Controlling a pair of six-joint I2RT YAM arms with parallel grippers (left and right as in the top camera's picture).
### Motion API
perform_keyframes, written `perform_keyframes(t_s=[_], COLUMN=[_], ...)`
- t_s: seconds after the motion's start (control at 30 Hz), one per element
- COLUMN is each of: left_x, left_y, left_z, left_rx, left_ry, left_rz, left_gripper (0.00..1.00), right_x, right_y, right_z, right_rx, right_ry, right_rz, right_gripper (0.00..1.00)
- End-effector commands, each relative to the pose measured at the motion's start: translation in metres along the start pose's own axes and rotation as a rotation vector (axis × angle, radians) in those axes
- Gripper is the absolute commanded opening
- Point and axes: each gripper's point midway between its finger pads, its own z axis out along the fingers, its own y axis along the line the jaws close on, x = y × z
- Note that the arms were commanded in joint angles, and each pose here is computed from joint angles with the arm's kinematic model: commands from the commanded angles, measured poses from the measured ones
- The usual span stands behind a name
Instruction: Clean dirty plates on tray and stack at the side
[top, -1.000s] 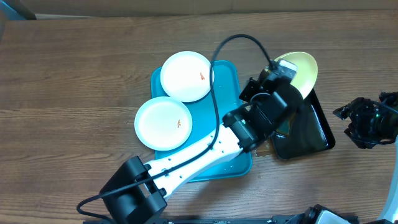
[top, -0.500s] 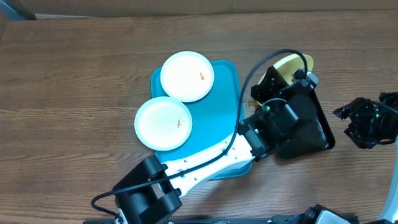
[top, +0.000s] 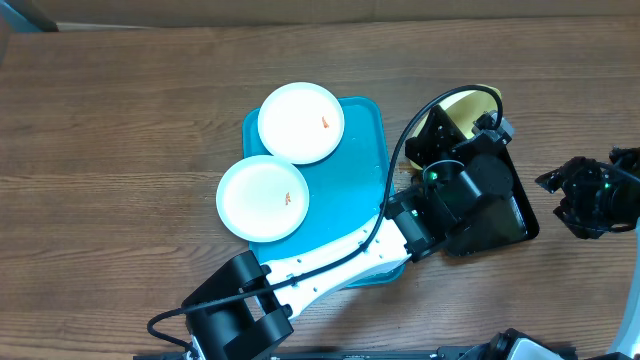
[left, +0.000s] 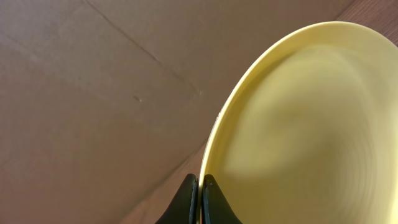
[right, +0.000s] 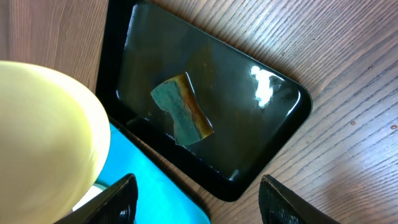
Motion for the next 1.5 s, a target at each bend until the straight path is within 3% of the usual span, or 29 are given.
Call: perform_keyframes(t_s=[0.0, 0.17, 0.47, 0.83, 1.03, 1.2, 1.47], left_x=[-0.01, 0.001, 0.016, 0.018, 0.028, 0.1, 0.262], left_y=[0.007, 0.017, 0.01, 0.023, 0.093, 0.169, 0.273], left_z=[-0.003, -0.004, -0.005, -0.011, -0.02, -0.029, -0.065], left_rx=[-0.023, -0.09, -0.058, 0.281, 0.443, 0.375, -0.068], left_ry=[-0.01, 0.036, 0.079, 0.156, 0.215, 0.409, 0.834], left_rz=[-0.028, -0.132, -0.243, -0.628, -0.848, -0.967, -1.102], left_gripper=[0.04, 0.04, 0.04, 0.04, 0.04, 0.04, 0.04], right_x=[-0.005, -0.005, -0.005, -0.005, -0.005, -0.004, 0.014], right_y=[0.006, 0.006, 0.006, 0.006, 0.006, 0.006, 0.036], right_z=[-0.007, -0.007, -0.007, -0.007, -0.007, -0.007, -0.003], right_rx=[-0.02, -0.02, -0.02, -0.02, -0.02, -0.02, -0.131], right_ry=[-0.024, -0.024, -0.025, -0.024, -0.024, -0.024, 0.037], right_rz=[-0.018, -0.018, -0.018, -0.018, -0.018, -0.048, -0.246], right_gripper=[0.64, 0.64, 0.64, 0.64, 0.64, 0.64, 0.64])
